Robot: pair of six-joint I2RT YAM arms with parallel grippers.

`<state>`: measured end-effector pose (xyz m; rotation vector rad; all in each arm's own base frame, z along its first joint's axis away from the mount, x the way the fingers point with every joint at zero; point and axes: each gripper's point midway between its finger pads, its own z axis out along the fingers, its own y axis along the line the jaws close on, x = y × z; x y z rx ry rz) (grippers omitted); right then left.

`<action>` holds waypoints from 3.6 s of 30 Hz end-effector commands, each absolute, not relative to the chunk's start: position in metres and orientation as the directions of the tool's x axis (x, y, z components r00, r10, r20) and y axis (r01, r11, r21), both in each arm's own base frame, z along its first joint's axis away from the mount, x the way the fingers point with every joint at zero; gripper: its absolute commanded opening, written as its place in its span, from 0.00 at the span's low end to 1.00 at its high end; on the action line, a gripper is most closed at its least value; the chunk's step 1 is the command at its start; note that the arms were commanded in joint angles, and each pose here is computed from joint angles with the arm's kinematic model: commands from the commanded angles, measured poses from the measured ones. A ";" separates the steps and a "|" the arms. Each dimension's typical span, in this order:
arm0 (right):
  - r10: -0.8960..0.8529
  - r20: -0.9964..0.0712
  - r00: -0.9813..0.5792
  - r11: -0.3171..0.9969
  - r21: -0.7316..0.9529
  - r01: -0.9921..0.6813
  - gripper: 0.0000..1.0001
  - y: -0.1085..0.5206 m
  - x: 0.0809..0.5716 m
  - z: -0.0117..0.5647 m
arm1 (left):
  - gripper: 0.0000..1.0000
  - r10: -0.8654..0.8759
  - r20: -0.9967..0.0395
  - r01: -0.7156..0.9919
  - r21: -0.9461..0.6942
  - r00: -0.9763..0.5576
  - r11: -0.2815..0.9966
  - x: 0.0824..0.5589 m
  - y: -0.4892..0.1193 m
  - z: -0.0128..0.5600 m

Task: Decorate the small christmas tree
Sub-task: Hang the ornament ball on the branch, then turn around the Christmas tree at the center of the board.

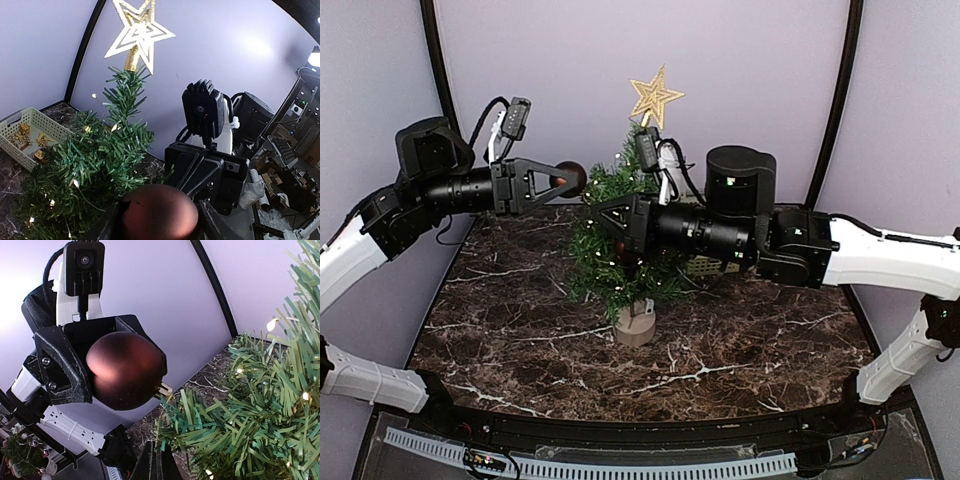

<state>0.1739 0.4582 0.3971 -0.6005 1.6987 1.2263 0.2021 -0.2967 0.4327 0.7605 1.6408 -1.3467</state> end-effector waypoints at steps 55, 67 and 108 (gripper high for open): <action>0.195 -0.871 -0.451 0.447 0.488 -0.750 0.01 0.429 0.178 0.403 | 0.69 -0.075 -0.900 0.864 -0.435 -0.430 0.254 0.213 -0.300 0.431; 0.202 -0.881 -0.427 0.410 0.472 -0.780 0.11 0.428 0.172 0.414 | 0.76 -0.102 -0.891 0.829 -0.449 -0.442 0.332 0.205 -0.277 0.414; 0.400 -0.670 -0.625 0.570 0.716 -0.404 0.59 0.245 0.282 0.272 | 0.71 -0.439 -0.443 0.189 -0.839 -0.782 0.510 0.216 -0.234 0.152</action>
